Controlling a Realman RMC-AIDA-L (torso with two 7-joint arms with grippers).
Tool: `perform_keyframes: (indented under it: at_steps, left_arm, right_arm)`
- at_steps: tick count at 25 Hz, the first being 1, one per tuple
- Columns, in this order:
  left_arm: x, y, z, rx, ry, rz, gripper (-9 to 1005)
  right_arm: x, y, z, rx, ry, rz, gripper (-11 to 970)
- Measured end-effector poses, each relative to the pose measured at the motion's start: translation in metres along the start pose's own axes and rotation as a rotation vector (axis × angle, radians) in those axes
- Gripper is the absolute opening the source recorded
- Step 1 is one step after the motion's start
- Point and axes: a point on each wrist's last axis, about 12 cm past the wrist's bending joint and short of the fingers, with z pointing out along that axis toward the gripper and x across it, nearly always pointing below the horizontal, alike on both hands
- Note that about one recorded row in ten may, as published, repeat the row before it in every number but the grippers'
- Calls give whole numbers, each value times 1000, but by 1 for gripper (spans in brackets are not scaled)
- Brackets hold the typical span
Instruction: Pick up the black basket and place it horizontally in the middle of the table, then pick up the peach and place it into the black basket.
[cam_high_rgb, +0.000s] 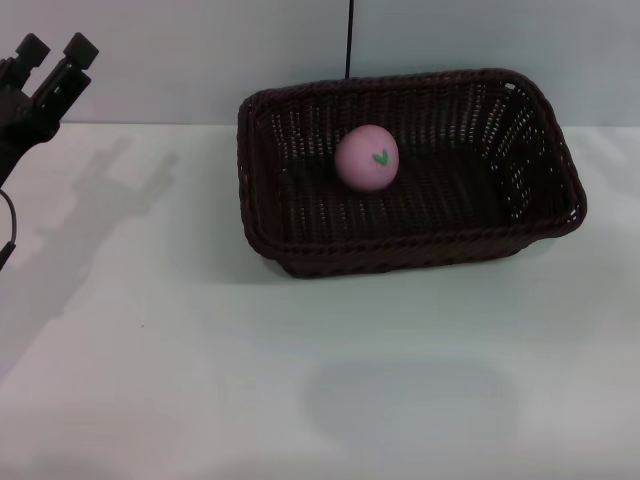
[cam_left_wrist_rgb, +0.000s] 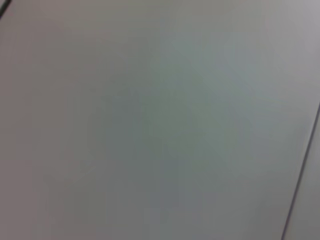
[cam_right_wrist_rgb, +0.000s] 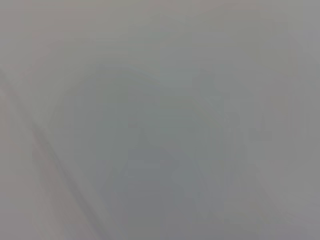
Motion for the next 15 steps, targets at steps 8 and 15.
perform_keyframes:
  at_steps: [8, 15]
  left_arm:
    - [2, 3, -5, -51, -25, -30, 852]
    - [3, 9, -17, -153, -91, -68, 852]
  right_arm:
    - [2, -13, -23, 106, -159, 15, 700]
    - [8, -17, -30, 168, -326, 11, 700]
